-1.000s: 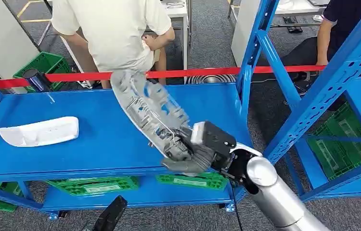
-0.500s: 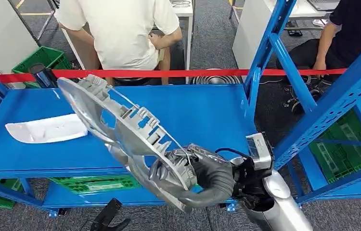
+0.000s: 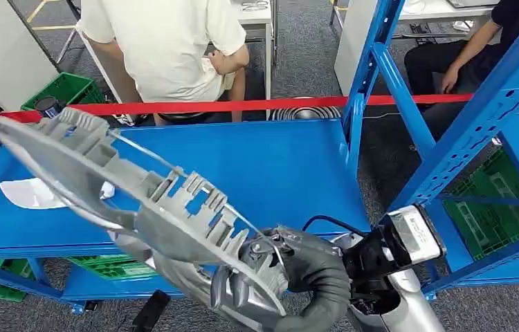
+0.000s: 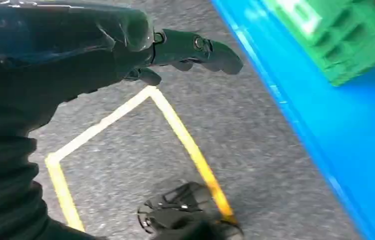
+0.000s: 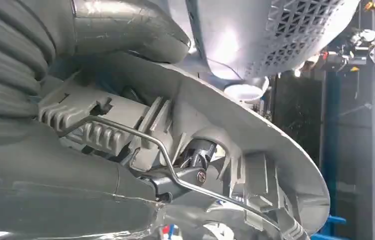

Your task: Take the parts from the cabinet and place them on the table.

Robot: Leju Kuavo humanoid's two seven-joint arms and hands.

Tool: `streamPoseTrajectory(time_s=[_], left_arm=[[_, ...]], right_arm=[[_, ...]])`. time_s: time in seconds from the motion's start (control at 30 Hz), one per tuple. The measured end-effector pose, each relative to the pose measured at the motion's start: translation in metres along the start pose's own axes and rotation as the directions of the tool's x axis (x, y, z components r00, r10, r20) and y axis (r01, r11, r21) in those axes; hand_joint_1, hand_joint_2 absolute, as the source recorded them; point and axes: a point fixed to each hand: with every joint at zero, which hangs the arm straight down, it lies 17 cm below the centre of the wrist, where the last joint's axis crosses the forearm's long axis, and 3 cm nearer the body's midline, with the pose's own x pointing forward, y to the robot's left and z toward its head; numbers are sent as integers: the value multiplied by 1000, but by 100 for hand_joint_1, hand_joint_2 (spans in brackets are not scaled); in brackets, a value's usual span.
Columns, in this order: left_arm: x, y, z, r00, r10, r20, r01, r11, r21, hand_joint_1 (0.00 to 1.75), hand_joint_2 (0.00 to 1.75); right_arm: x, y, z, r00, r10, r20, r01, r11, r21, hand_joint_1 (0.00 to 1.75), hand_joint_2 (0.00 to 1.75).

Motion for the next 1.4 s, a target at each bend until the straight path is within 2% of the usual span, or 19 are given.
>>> streamPoseTrajectory(time_s=[0.37,1.07,1.4], left_arm=[[-7,6,0,999,-41,-23,41,998,39,0,175],[-5,-5,1,996,-87,-19,87,996,-13,0,175],[8,-2,-2,993,-115,7,115,993,-12,0,175]], right_arm=[[0,10,-1,1000,-28,7,28,999,25,175,175],[-8,22,12,999,-53,-11,53,997,51,175,175],[-5,23,15,999,-32,-6,32,998,50,175,175]])
